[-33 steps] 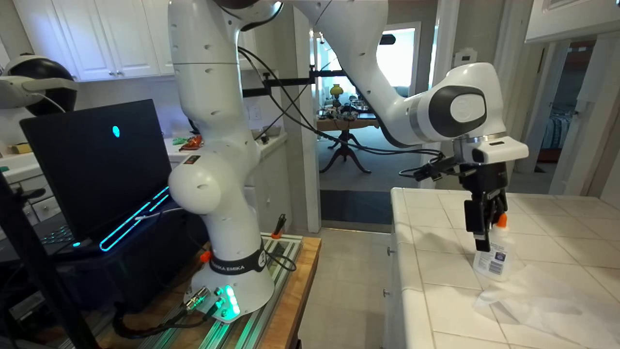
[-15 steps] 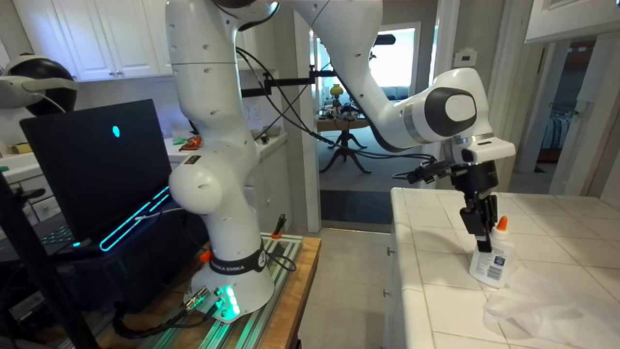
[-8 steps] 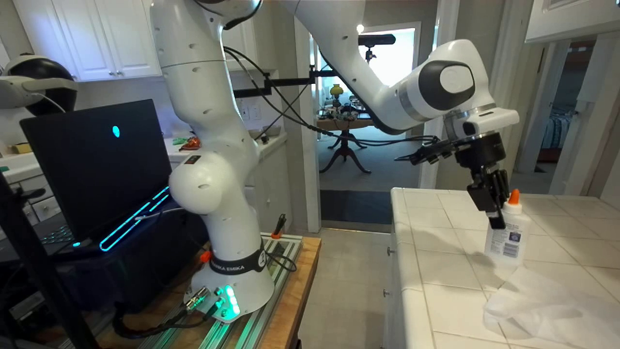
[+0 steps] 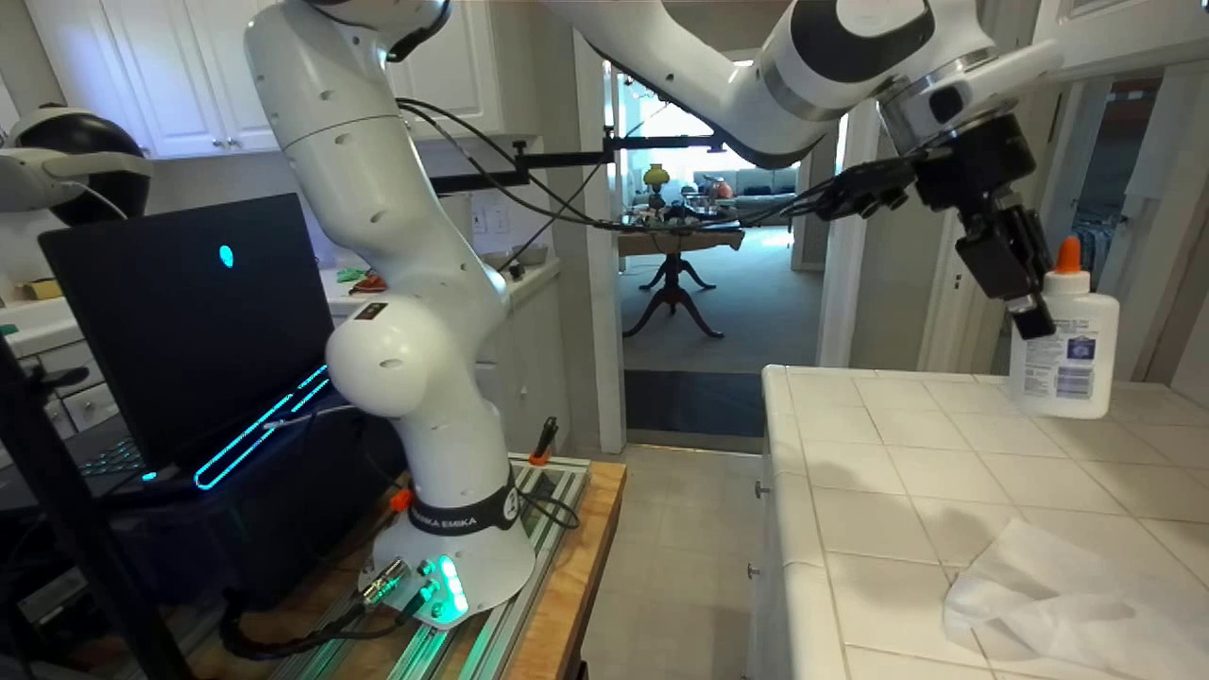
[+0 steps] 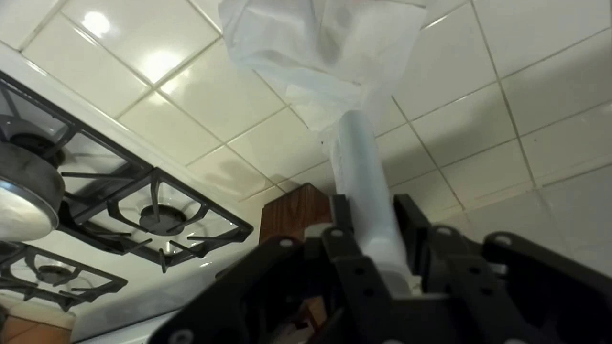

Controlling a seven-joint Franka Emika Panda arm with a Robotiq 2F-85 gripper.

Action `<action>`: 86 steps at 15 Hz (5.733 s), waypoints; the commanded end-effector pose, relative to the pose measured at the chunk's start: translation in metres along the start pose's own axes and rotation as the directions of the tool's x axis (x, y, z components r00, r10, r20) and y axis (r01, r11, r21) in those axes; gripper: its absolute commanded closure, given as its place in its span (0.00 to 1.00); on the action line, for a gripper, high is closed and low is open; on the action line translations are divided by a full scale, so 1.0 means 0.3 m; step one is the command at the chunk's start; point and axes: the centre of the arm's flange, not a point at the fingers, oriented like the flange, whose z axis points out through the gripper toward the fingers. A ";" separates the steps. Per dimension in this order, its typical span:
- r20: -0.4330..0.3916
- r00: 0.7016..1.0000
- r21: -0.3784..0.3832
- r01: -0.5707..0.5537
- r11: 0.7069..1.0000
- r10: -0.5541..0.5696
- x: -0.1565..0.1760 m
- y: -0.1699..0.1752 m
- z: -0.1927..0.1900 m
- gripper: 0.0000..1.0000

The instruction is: Put the glue into the cupboard

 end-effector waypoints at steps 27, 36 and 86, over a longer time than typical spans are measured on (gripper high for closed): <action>-0.038 0.999 0.088 0.019 0.996 -0.016 0.339 -0.001 -0.297 0.93; -0.037 0.996 0.151 0.084 0.985 -0.080 0.479 -0.052 -0.417 0.93; -0.163 0.975 0.216 0.182 0.959 -0.148 0.748 -0.163 -0.694 0.93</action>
